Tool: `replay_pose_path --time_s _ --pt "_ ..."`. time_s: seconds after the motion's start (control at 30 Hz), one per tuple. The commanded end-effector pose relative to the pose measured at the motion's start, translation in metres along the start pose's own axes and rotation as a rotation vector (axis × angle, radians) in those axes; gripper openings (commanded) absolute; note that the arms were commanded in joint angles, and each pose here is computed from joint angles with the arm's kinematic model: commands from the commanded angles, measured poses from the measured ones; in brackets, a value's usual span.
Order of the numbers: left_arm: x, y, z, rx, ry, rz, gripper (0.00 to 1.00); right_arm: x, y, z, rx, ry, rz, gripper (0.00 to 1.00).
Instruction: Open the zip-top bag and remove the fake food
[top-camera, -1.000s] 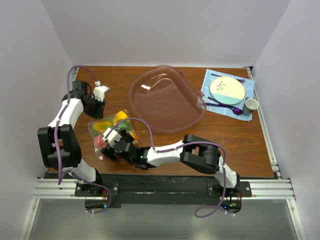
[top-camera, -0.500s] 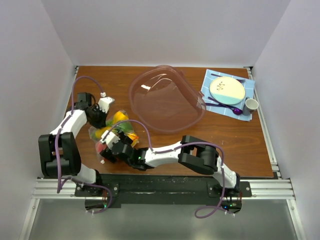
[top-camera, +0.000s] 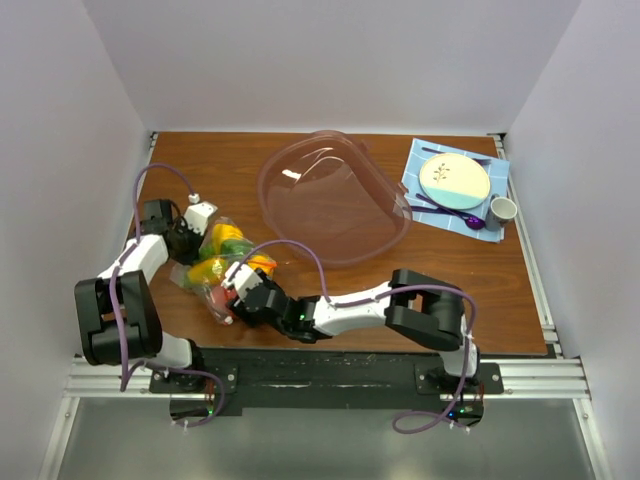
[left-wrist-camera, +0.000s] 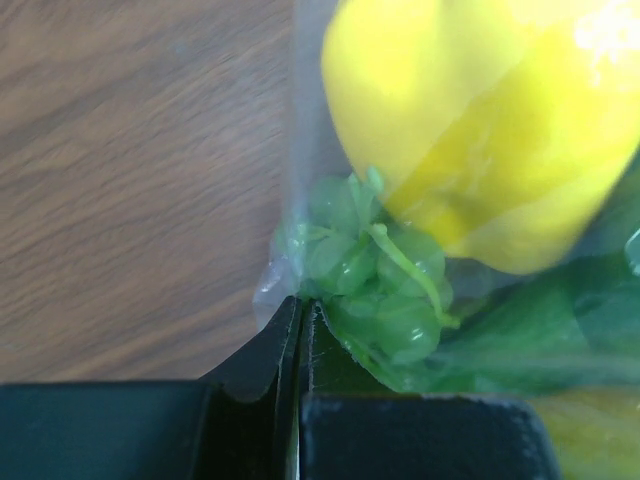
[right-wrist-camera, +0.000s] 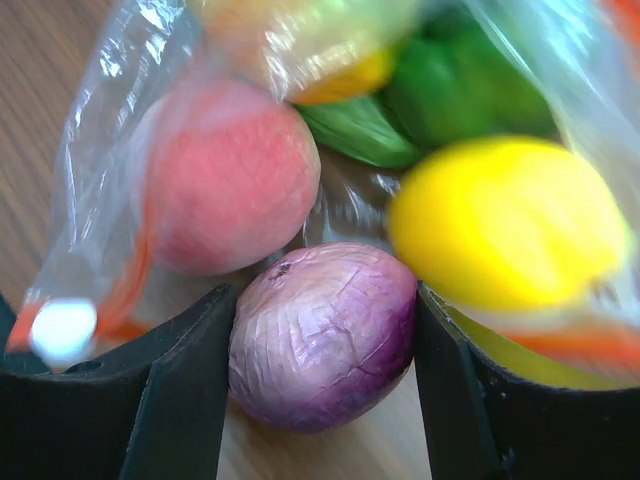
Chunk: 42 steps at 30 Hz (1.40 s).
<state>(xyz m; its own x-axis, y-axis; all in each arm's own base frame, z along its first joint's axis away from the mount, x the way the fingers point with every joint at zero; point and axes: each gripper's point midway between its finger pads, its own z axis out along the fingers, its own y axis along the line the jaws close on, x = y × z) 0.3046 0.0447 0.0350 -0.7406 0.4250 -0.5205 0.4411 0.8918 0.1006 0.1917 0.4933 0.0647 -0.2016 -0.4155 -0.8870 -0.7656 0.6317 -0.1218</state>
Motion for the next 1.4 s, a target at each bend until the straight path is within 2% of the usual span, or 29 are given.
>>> replay_pose_path --time_s 0.0,0.13,0.27,0.5,0.53,0.63,0.67,0.77,0.83,0.93,0.97,1.0,1.03,1.07,1.2,1.37 --pt "0.069 0.003 0.004 -0.03 0.208 -0.028 0.0 -0.001 -0.012 -0.024 0.012 0.055 0.034 0.18" --pt "0.074 0.01 0.007 -0.027 0.213 -0.054 0.0 0.012 -0.014 -0.038 -0.002 0.104 0.057 0.17" --pt "0.074 0.008 0.007 -0.008 0.208 -0.075 0.0 -0.003 -0.02 -0.052 -0.002 0.074 0.075 0.17" --pt "0.066 0.005 0.0 0.005 0.182 -0.076 0.0 -0.087 -0.055 -0.07 0.08 -0.071 0.041 0.17" --pt "0.064 0.005 -0.003 0.002 0.171 -0.073 0.0 -0.109 -0.067 -0.076 0.099 -0.114 0.05 0.18" --pt "0.059 0.003 -0.009 0.008 0.152 -0.068 0.0 -0.139 -0.125 -0.075 0.182 -0.151 0.154 0.18" --pt "0.058 0.001 -0.011 0.017 0.153 -0.071 0.0 -0.141 -0.162 -0.07 0.241 -0.147 0.203 0.18" --pt "0.049 -0.005 -0.02 0.049 0.131 -0.079 0.0 -0.137 -0.219 -0.063 0.328 -0.119 0.325 0.14" --pt "0.035 -0.007 -0.028 0.068 0.088 -0.09 0.0 -0.133 -0.243 -0.061 0.388 -0.095 0.344 0.15" --pt "0.02 -0.018 -0.044 0.127 0.047 -0.112 0.0 -0.107 -0.271 -0.05 0.501 0.02 0.323 0.33" --pt "0.015 -0.02 -0.048 0.136 0.034 -0.113 0.0 -0.091 -0.277 -0.042 0.531 0.073 0.312 0.63" --pt "0.006 -0.019 -0.054 0.138 0.01 -0.113 0.0 -0.083 -0.279 -0.042 0.546 0.115 0.302 0.75" --pt "-0.002 -0.022 -0.059 0.155 -0.02 -0.114 0.0 -0.076 -0.279 -0.039 0.542 0.137 0.292 0.95" --pt "-0.003 -0.025 -0.064 0.169 -0.019 -0.122 0.0 -0.071 -0.278 -0.038 0.539 0.149 0.285 0.99" --pt "-0.017 -0.023 -0.074 0.168 -0.054 -0.118 0.0 -0.06 -0.279 -0.043 0.553 0.143 0.292 0.99" --pt "-0.008 -0.019 -0.068 0.142 -0.027 -0.118 0.0 -0.068 -0.277 -0.057 0.525 0.086 0.3 0.99"
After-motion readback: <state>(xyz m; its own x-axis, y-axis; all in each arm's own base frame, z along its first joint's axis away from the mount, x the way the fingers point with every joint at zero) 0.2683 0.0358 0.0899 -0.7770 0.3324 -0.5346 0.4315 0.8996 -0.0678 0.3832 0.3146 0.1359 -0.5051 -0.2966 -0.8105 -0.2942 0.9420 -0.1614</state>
